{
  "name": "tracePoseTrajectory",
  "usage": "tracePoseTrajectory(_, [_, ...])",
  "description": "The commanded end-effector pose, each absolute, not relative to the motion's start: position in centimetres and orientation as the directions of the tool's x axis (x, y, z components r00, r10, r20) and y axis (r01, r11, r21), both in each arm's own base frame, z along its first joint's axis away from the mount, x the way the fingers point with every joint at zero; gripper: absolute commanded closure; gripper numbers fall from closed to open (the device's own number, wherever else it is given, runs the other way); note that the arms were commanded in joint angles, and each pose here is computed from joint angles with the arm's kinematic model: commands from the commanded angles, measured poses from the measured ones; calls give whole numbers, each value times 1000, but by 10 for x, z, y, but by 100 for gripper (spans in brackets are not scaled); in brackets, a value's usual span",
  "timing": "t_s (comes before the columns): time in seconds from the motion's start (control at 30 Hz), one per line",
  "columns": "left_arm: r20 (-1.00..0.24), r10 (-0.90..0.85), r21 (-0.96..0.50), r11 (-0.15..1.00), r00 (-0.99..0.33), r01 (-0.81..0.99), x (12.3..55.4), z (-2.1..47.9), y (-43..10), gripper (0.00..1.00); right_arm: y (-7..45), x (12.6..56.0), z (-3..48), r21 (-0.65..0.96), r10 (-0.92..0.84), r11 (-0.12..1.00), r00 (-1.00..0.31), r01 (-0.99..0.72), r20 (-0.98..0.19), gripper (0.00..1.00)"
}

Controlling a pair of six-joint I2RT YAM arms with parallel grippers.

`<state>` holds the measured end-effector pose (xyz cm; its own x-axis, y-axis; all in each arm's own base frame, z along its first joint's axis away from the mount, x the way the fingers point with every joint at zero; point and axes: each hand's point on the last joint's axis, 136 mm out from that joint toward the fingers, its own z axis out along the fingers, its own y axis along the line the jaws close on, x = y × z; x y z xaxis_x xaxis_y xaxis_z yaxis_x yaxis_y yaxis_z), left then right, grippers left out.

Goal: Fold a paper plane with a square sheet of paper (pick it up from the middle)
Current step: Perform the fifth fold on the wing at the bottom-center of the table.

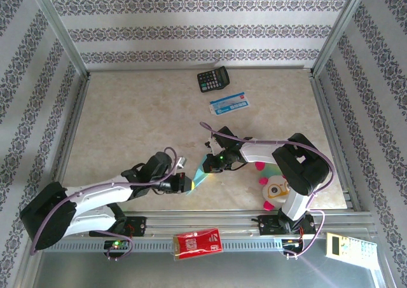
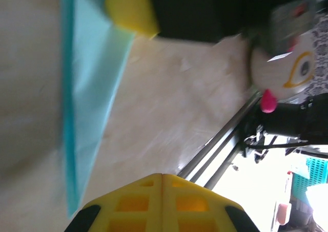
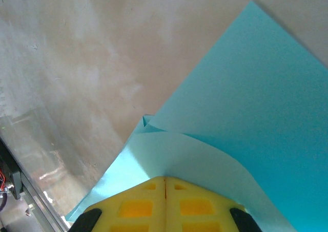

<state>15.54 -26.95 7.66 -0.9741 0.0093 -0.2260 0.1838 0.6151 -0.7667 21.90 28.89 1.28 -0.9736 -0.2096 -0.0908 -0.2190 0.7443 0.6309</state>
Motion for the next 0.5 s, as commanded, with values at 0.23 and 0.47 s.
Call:
tracePoseTrajectory(0.23, [-232, 90, -705, 670, -969, 231, 188, 48, -296, 100, 254, 210, -26, 471, -187, 865, -982, -173, -16, 95])
tracePoseTrajectory(0.47, [-174, 77, -679, 713, -982, 176, 181, 15, -281, 100, 258, 212, -22, 483, -190, 857, -981, -179, -25, 95])
